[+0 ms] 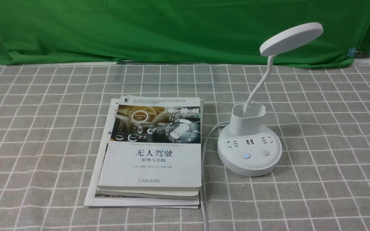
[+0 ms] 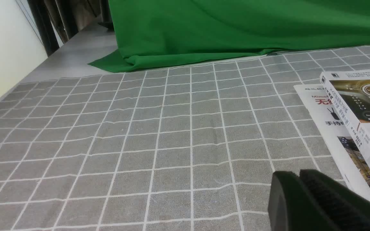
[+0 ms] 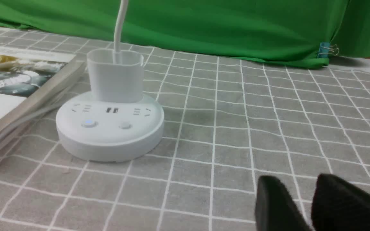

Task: Turn on the desk lamp on the grey coffee tablecloth with your hand.

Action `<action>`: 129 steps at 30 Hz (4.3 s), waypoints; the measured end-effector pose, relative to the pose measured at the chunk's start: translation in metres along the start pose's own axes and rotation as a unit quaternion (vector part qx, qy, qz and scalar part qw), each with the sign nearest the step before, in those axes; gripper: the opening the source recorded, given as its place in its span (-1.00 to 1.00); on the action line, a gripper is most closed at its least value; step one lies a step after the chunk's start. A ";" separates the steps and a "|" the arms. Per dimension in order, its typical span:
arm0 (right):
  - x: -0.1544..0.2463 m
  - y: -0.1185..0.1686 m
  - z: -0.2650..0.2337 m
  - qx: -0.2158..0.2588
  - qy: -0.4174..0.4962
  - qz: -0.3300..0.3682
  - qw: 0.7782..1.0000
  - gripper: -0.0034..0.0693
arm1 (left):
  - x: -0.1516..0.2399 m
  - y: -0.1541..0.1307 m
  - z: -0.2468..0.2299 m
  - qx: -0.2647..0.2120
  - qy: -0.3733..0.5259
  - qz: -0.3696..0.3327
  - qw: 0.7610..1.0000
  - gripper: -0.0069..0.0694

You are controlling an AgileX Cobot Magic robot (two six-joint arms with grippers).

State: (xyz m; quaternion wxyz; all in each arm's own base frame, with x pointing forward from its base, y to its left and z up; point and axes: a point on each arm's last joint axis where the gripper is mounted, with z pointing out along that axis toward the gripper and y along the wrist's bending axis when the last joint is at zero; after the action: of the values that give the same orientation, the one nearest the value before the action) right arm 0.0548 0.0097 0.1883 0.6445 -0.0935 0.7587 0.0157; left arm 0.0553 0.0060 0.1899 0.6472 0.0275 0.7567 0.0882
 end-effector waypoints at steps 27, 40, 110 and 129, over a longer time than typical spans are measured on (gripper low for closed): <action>0.000 0.000 0.000 0.000 0.000 0.000 1.000 -0.24 | 0.000 0.000 0.000 0.000 0.000 0.000 1.000 -0.77; -0.024 -0.007 -0.003 0.001 -0.137 0.281 0.950 -0.24 | 0.000 0.000 0.000 0.000 0.000 0.000 1.000 -0.77; -0.050 0.082 0.311 -0.183 0.456 -0.013 0.871 -0.82 | 0.000 0.000 0.000 0.000 0.000 -0.002 1.000 -0.77; -0.091 0.060 0.219 -0.177 0.402 -0.006 0.898 -0.82 | 0.000 0.000 0.000 0.000 0.000 -0.001 1.000 -0.77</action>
State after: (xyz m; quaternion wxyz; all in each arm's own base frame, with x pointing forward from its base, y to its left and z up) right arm 0.2723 0.1115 0.2351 0.2571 -0.2091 0.9374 0.1066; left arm 0.0553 0.0059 0.1899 0.6474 0.0269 0.7567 0.0872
